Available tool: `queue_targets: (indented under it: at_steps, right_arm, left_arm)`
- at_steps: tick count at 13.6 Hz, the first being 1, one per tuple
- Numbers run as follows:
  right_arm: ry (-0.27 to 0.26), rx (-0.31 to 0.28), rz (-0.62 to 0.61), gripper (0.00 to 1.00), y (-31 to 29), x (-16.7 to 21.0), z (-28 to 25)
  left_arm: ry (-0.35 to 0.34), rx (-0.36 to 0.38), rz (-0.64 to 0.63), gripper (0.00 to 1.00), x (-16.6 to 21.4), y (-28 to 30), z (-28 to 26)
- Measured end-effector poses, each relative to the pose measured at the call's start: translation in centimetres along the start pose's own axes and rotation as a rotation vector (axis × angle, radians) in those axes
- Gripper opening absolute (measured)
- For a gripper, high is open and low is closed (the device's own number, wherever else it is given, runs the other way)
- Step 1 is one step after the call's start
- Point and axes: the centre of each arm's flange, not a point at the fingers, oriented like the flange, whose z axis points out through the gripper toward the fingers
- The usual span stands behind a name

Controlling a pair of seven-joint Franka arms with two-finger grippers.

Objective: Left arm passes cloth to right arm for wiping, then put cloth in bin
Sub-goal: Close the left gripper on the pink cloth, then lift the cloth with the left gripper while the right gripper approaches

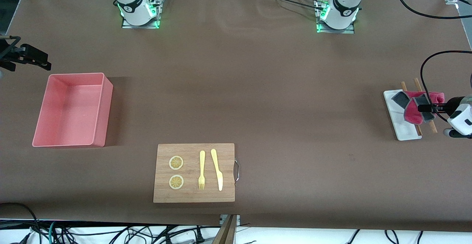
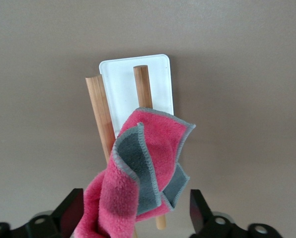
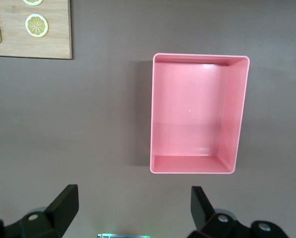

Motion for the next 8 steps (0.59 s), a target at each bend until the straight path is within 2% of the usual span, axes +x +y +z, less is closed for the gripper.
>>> queue_targets:
  at_steps: [3, 8]
  right_arm:
    - [0.0, 0.0, 0.0, 1.0, 0.0, 0.01, 0.02]
    - [-0.012, -0.001, 0.0, 1.0, 0.02, 0.42, 0.69]
  left_arm:
    - [-0.008, 0.013, 0.038, 0.54, 0.04, -0.2, 0.29]
    - [-0.01, 0.013, 0.05, 0.02, 0.04, -0.51, 0.45]
